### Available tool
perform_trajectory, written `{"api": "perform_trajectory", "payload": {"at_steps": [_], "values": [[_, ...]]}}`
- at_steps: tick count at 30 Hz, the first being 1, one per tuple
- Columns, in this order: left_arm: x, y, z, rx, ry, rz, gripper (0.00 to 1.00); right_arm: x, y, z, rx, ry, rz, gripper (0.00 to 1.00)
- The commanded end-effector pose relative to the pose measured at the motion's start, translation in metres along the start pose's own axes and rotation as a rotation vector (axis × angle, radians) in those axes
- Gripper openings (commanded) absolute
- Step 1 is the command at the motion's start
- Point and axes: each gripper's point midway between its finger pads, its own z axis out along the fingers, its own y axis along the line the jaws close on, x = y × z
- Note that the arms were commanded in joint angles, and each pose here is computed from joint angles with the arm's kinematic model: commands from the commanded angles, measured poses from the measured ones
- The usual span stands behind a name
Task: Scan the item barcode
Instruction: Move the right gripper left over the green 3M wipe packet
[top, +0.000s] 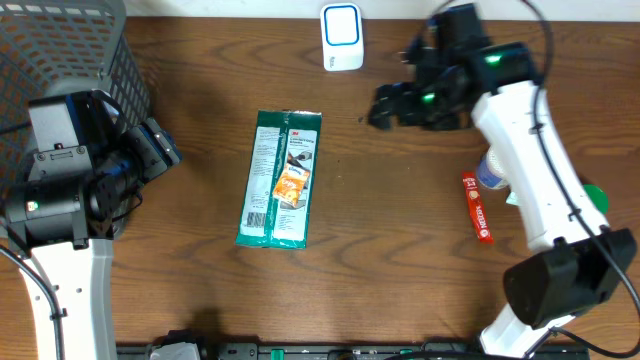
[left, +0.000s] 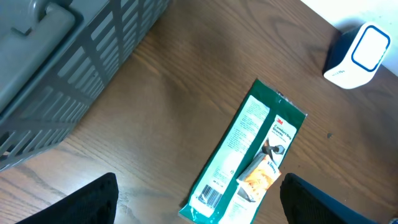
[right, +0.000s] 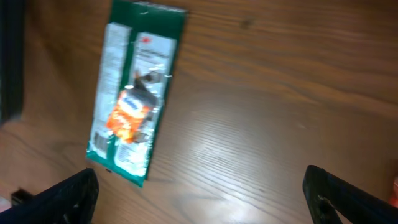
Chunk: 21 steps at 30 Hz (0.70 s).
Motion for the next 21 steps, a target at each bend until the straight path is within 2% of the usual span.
{"api": "perform_trajectory", "payload": {"at_steps": [1, 7, 17, 21], "values": [[-0.001, 0.002, 0.0, -0.009, -0.002, 0.009, 0.81, 0.003, 0.029, 0.004, 0.054, -0.032, -0.058, 0.99], [-0.001, 0.002, 0.0, -0.009, -0.002, 0.009, 0.81, 0.012, 0.072, 0.017, 0.134, -0.091, -0.114, 0.99], [-0.001, 0.002, 0.0, -0.009, -0.002, 0.009, 0.82, 0.039, 0.14, 0.053, 0.061, -0.142, -0.17, 0.99], [-0.001, 0.002, 0.0, -0.009, -0.002, 0.009, 0.81, 0.054, 0.158, 0.081, 0.023, -0.158, -0.261, 0.9]]}}
